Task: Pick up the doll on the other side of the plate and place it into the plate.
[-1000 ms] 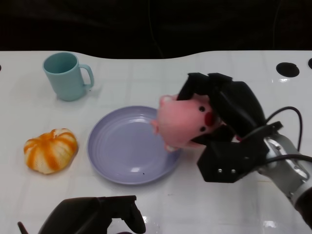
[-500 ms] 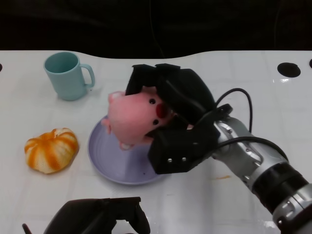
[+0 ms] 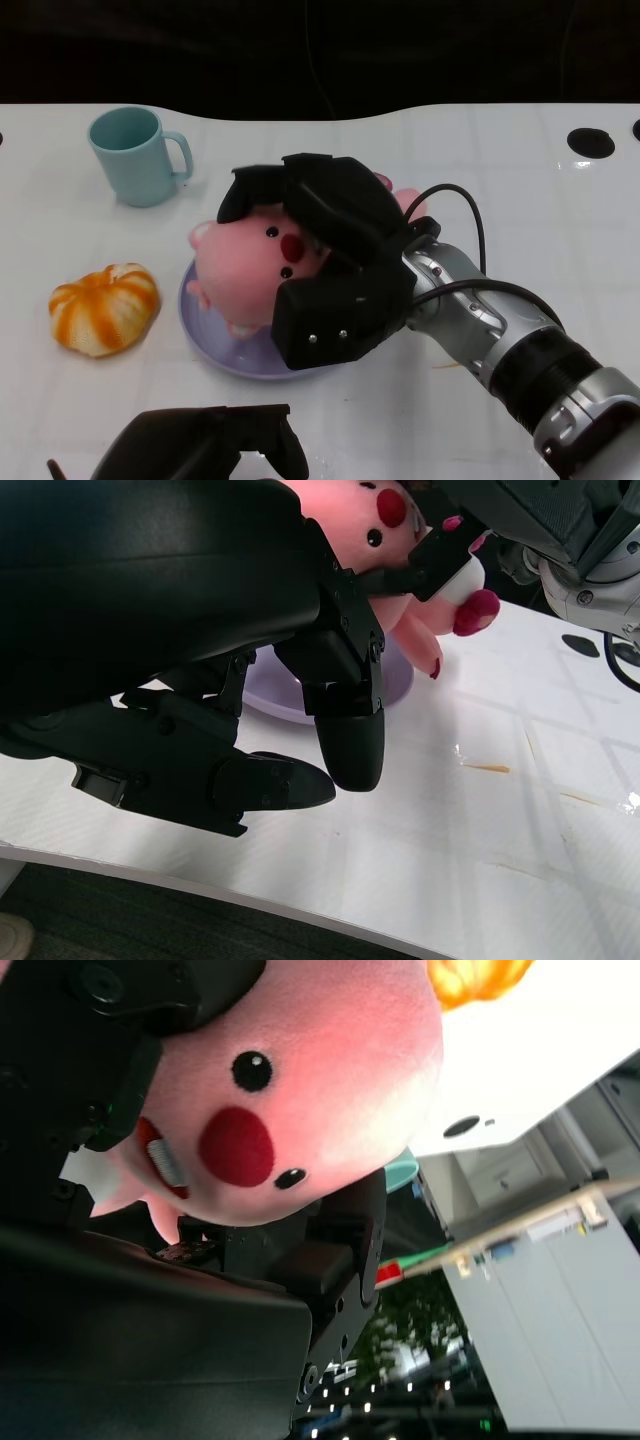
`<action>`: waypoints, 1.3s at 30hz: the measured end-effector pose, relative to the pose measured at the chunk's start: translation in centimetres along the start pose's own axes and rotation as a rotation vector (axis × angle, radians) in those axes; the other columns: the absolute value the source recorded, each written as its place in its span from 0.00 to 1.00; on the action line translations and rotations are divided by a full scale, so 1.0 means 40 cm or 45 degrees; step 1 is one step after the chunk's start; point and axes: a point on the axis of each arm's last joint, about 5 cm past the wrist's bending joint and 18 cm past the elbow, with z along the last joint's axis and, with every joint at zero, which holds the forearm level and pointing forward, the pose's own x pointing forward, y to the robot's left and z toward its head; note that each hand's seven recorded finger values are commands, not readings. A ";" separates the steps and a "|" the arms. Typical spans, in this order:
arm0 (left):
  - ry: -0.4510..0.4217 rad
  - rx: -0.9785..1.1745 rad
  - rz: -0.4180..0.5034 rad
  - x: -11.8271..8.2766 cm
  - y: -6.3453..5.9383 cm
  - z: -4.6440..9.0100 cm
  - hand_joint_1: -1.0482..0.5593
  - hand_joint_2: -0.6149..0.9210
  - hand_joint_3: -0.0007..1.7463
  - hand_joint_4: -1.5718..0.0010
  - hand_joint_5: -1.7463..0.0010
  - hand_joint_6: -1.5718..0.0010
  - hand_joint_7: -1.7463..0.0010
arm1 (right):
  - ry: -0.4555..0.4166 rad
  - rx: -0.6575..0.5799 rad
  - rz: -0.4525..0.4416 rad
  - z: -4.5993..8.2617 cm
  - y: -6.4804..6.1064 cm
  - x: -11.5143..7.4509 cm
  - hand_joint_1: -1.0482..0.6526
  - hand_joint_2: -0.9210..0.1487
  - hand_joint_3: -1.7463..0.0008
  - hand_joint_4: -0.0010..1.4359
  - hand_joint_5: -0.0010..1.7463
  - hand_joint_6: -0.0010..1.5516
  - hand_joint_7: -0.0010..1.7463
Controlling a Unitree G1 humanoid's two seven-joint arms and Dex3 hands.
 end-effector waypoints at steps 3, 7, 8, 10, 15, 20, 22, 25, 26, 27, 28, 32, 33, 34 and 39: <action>0.000 0.002 0.000 0.000 0.000 0.000 0.48 1.00 0.18 0.58 0.08 0.55 0.43 | 0.042 -0.042 0.110 -0.002 -0.008 0.001 0.29 0.03 0.91 0.26 0.25 0.34 0.00; 0.000 0.009 0.002 0.001 0.001 0.000 0.47 1.00 0.19 0.58 0.10 0.56 0.44 | 0.067 -0.128 0.262 0.005 -0.030 0.007 0.21 0.00 0.92 0.15 0.19 0.23 0.00; 0.000 0.008 0.002 0.001 0.000 0.000 0.47 1.00 0.19 0.58 0.10 0.55 0.44 | 0.081 -0.150 0.306 0.007 -0.036 0.007 0.19 0.00 0.92 0.12 0.18 0.20 0.00; 0.001 0.008 0.002 0.001 0.000 0.000 0.47 1.00 0.19 0.58 0.10 0.55 0.44 | 0.110 -0.192 0.401 0.009 -0.052 0.008 0.14 0.00 0.93 0.05 0.16 0.14 0.00; 0.002 0.005 0.002 0.000 0.001 0.000 0.48 1.00 0.18 0.57 0.11 0.55 0.45 | 0.124 -0.256 0.503 0.012 -0.090 0.003 0.05 0.00 0.90 0.00 0.13 0.07 0.00; 0.002 0.002 0.003 0.000 0.002 -0.001 0.48 1.00 0.18 0.57 0.11 0.55 0.45 | 0.086 -0.276 0.523 0.024 -0.124 -0.001 0.03 0.00 0.88 0.00 0.09 0.06 0.00; 0.003 0.002 0.003 0.001 0.002 -0.002 0.47 1.00 0.19 0.57 0.11 0.55 0.45 | 0.062 -0.284 0.516 0.032 -0.140 -0.003 0.03 0.00 0.88 0.00 0.08 0.04 0.00; 0.003 0.001 0.003 0.002 0.002 -0.002 0.47 1.00 0.19 0.57 0.12 0.54 0.45 | 0.032 -0.266 0.494 0.038 -0.160 -0.012 0.02 0.00 0.86 0.00 0.07 0.02 0.00; 0.005 0.000 0.002 0.002 0.002 -0.003 0.47 1.00 0.19 0.57 0.12 0.54 0.45 | 0.023 -0.252 0.484 0.038 -0.166 -0.017 0.02 0.00 0.86 0.00 0.07 0.02 0.00; 0.006 0.000 0.001 0.003 0.002 -0.003 0.47 1.00 0.19 0.57 0.12 0.54 0.45 | 0.016 -0.231 0.466 0.037 -0.172 -0.021 0.02 0.00 0.86 0.00 0.07 0.02 0.00; 0.005 0.000 0.000 0.004 0.002 -0.003 0.47 1.00 0.19 0.57 0.14 0.54 0.46 | 0.007 -0.213 0.445 0.036 -0.178 -0.026 0.03 0.00 0.85 0.00 0.07 0.02 0.00; 0.006 0.002 -0.001 0.007 0.001 -0.005 0.46 1.00 0.18 0.56 0.15 0.53 0.46 | -0.029 -0.178 0.376 0.030 -0.203 -0.055 0.06 0.00 0.86 0.01 0.08 0.03 0.01; 0.004 0.003 -0.001 0.009 0.002 -0.005 0.46 1.00 0.18 0.56 0.15 0.53 0.46 | -0.030 -0.177 0.365 0.027 -0.207 -0.062 0.07 0.00 0.87 0.02 0.09 0.04 0.01; 0.003 0.004 0.000 0.010 0.002 -0.005 0.47 1.00 0.18 0.56 0.15 0.53 0.46 | -0.034 -0.169 0.353 0.023 -0.211 -0.074 0.09 0.00 0.88 0.03 0.11 0.05 0.02; 0.002 0.006 0.000 0.013 0.002 -0.006 0.47 1.00 0.18 0.56 0.13 0.54 0.47 | -0.003 -0.142 0.343 -0.011 -0.216 -0.144 0.13 0.00 0.90 0.03 0.19 0.09 0.03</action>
